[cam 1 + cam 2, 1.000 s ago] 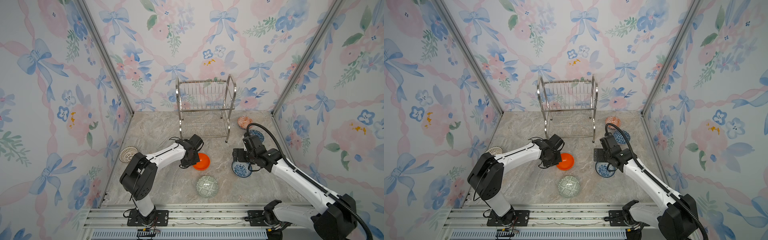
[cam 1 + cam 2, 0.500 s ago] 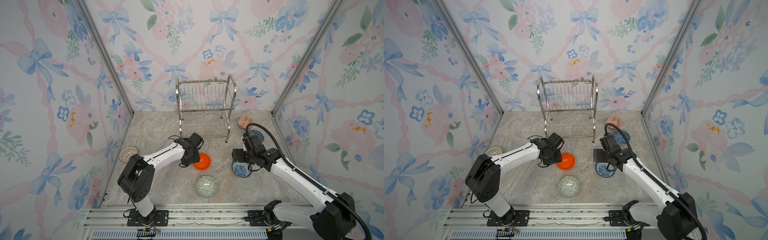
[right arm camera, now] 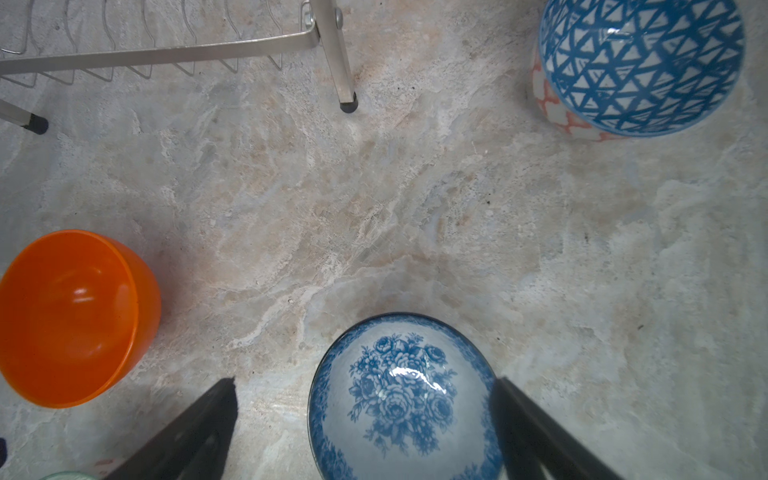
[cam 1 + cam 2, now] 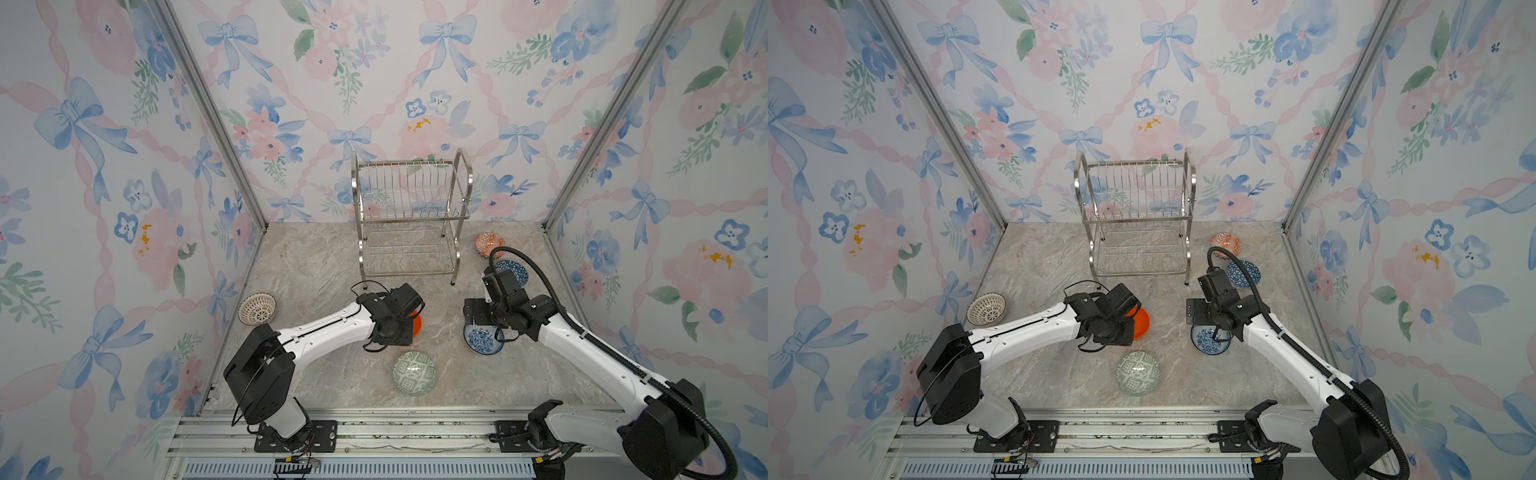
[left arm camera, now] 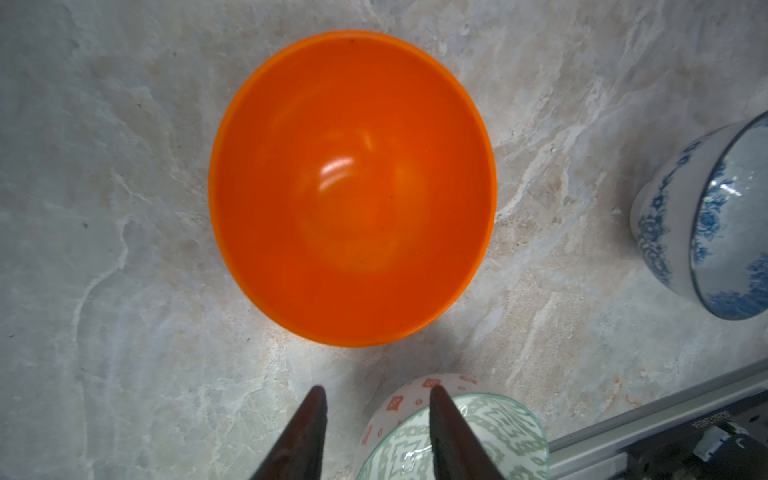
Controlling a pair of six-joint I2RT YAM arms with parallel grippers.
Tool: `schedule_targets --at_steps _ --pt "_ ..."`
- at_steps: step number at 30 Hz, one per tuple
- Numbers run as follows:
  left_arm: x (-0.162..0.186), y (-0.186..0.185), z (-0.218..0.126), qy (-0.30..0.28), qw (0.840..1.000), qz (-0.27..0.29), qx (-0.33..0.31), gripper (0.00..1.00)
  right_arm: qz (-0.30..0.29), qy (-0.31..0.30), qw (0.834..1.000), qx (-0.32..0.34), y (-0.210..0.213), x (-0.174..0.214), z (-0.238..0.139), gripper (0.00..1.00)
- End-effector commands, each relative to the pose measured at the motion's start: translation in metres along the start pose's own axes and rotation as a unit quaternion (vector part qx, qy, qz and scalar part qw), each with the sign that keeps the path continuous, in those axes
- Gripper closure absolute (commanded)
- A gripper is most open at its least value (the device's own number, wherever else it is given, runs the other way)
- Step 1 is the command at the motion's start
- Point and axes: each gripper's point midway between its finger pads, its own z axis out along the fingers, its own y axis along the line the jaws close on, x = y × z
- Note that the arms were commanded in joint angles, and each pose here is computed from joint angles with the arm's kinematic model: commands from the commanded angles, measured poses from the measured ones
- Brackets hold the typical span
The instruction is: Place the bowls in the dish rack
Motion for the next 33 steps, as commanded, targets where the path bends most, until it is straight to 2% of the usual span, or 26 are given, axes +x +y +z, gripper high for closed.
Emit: schedule_targets --at_steps 1,9,14,33 --pt "0.008 0.008 -0.004 -0.008 1.000 0.021 -0.014 0.59 0.001 0.003 1.000 0.012 -0.006 -0.002 0.001 0.03" --pt "0.031 0.005 0.003 0.009 0.999 0.050 -0.013 0.59 0.003 0.002 1.000 0.014 -0.006 -0.004 0.001 0.03" --pt "0.035 -0.009 0.000 0.005 0.998 0.065 0.009 0.58 0.004 0.000 1.000 0.015 -0.009 -0.002 0.001 0.03" --pt "0.050 -0.009 0.022 0.035 0.995 0.088 -0.004 0.63 0.016 -0.009 1.000 0.020 -0.018 0.000 -0.005 0.03"
